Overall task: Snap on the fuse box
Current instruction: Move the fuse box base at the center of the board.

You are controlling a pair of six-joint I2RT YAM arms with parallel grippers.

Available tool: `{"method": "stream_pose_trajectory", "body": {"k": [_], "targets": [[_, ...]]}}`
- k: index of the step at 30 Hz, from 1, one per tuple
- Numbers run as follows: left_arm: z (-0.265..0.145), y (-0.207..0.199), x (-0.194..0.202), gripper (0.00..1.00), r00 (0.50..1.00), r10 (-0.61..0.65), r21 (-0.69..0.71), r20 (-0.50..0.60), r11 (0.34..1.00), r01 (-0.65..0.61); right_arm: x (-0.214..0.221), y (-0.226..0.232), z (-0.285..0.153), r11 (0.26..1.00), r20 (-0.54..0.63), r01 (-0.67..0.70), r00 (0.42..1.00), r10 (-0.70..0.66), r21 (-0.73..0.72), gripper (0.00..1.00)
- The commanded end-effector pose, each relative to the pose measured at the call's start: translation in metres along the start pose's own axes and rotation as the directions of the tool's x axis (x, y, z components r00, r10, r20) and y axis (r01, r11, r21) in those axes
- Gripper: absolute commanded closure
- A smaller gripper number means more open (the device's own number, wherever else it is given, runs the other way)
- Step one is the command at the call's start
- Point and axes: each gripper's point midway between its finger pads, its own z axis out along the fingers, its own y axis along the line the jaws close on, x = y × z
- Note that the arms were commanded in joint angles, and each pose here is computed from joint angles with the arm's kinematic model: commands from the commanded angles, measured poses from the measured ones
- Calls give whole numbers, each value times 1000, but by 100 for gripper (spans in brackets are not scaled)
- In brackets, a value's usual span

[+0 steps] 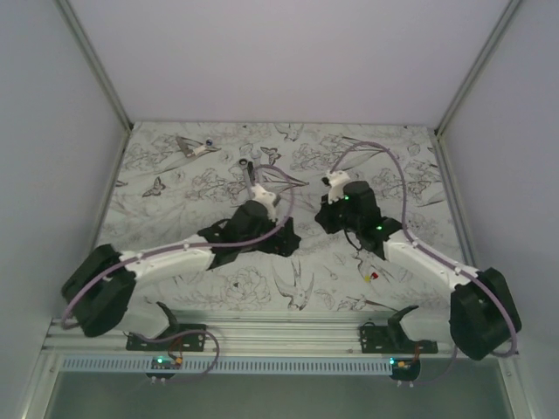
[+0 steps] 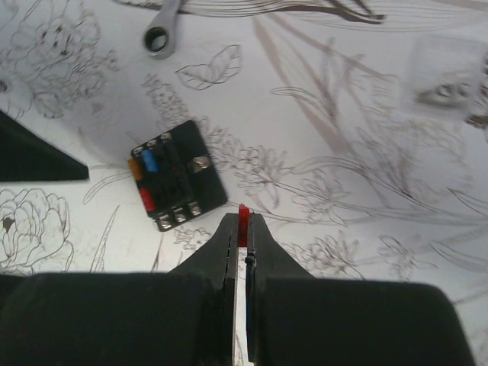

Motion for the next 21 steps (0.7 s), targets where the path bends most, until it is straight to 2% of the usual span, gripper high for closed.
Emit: {"method": "stream_pose_trajectory", "body": {"k": [1, 4, 6, 11, 16, 21], "targets": [[-27, 36, 13, 0, 990, -140, -71, -28, 988, 137, -16, 27, 15, 991, 23, 120, 993, -119, -65, 100], [-41, 64, 19, 0, 975, -219, -142, -27, 967, 213, -10, 41, 28, 981, -8, 167, 986, -168, -100, 100], [-53, 76, 15, 0, 964, -265, -156, 11, 952, 264, -5, 50, 35, 974, -26, 194, 980, -199, -118, 100], [-67, 110, 25, 0, 918, -396, -236, 30, 890, 391, 8, 65, 48, 960, -67, 247, 964, -257, -134, 100], [-69, 124, 33, 0, 869, -493, -257, 26, 837, 483, 23, 77, 56, 940, -114, 304, 940, -322, -154, 100], [-67, 129, 35, 0, 851, -525, -266, 21, 818, 511, 39, 81, 65, 924, -174, 349, 911, -374, -158, 100]]}}
